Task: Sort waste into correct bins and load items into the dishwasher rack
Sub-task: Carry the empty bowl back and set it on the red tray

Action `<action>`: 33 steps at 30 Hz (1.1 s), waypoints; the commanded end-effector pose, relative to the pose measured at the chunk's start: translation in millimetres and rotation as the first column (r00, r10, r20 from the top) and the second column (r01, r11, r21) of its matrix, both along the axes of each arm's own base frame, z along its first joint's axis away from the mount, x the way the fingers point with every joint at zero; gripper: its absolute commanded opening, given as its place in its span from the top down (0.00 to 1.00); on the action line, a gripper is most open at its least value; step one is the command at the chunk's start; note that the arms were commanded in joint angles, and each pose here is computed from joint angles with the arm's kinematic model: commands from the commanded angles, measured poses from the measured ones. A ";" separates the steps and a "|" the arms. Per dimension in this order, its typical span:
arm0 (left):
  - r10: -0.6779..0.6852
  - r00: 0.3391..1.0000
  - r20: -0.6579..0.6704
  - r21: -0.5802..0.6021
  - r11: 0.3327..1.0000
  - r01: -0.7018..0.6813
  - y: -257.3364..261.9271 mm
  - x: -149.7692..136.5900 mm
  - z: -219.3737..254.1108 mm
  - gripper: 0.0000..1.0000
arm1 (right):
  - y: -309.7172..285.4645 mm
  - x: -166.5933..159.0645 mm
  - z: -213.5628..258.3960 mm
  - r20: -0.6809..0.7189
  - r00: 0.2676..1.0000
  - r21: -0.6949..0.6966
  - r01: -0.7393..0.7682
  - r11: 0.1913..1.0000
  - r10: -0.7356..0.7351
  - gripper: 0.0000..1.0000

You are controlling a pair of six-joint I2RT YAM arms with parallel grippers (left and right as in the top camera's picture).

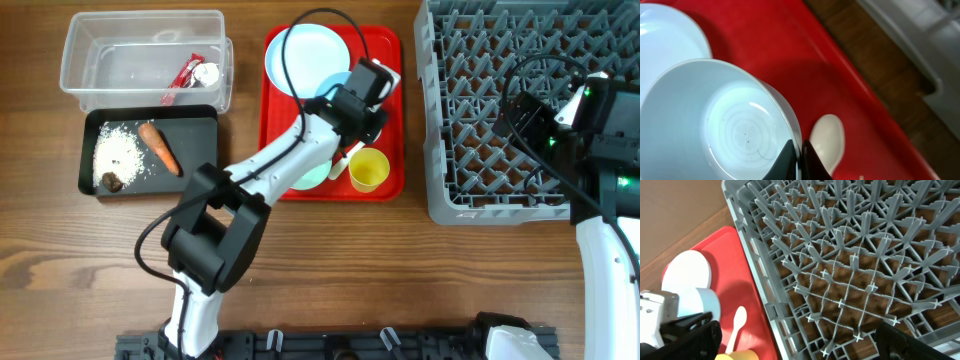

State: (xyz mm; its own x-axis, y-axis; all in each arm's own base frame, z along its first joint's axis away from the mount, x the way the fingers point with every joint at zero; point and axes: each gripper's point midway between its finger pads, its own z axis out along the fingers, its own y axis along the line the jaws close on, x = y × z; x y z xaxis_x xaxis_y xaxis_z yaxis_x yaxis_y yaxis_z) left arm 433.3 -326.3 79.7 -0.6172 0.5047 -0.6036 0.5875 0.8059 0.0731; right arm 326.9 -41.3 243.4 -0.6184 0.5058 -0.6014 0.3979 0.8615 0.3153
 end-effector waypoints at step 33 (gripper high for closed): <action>0.021 0.941 -0.337 -0.235 0.966 -0.106 30.7 -49.4 52.3 0.12 | 1.7 0.3 0.8 -0.003 1.000 0.001 -0.021 1.000 0.021 0.00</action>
State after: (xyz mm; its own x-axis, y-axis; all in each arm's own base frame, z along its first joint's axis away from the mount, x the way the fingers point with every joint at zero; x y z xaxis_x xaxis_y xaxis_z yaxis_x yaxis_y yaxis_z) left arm 408.6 -281.1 124.3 -0.8040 0.3073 -0.5091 0.4592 0.8648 -0.2031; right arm 325.6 -41.0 242.2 -0.6275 0.4969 -0.5994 0.3929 0.8667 0.3073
